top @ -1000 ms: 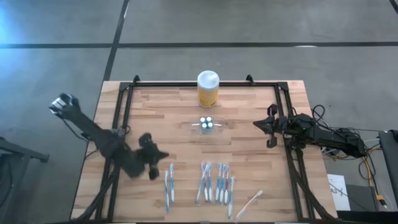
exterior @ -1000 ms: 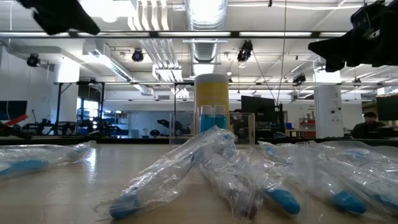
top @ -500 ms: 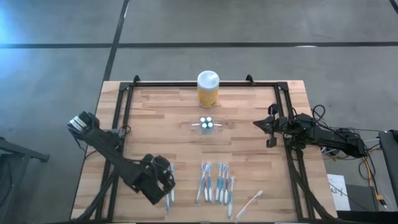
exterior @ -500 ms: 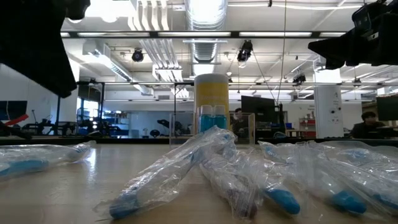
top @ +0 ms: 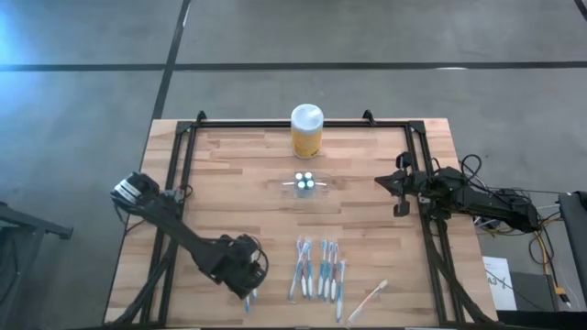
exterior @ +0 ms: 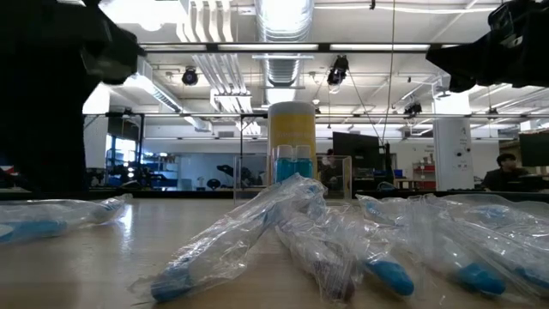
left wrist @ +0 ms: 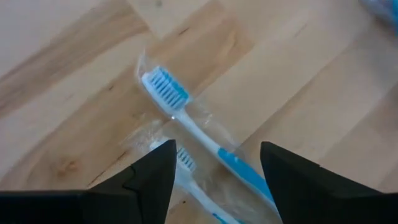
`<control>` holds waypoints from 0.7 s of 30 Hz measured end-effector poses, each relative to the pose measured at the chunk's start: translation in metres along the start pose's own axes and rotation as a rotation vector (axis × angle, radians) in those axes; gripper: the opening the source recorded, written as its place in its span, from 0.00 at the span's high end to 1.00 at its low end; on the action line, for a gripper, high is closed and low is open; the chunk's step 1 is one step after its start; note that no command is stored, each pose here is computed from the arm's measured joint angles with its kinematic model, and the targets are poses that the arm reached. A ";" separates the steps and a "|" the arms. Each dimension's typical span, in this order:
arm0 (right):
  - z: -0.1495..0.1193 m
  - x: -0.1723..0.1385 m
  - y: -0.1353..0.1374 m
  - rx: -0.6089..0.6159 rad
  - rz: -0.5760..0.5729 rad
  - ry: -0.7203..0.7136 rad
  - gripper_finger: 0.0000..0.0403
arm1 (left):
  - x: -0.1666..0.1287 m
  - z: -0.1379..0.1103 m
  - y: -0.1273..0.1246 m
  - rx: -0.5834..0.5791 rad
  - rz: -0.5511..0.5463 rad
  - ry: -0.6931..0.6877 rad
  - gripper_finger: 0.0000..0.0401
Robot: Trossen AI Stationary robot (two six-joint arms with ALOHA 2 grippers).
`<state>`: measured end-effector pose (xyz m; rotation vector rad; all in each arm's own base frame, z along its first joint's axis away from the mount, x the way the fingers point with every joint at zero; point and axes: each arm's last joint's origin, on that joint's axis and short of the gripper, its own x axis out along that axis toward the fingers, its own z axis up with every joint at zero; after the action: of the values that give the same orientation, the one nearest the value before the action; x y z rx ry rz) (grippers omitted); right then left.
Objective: Pick & Place toothbrushing station
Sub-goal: Put the blue toothbrush into the left of the transparent organizer
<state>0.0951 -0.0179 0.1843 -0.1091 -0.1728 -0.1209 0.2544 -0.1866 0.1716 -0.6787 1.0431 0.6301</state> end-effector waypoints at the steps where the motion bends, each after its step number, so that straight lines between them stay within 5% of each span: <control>1: 0.000 0.000 0.000 0.006 0.000 0.000 0.98 | 0.003 0.001 0.000 0.004 0.008 0.006 0.41; 21: 0.000 0.000 0.000 0.022 0.000 0.004 0.98 | 0.033 0.030 0.004 0.146 0.076 0.073 0.47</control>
<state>0.0953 -0.0180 0.1840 -0.0871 -0.1704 -0.1189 0.2805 -0.1569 0.1512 -0.5401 1.1746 0.5917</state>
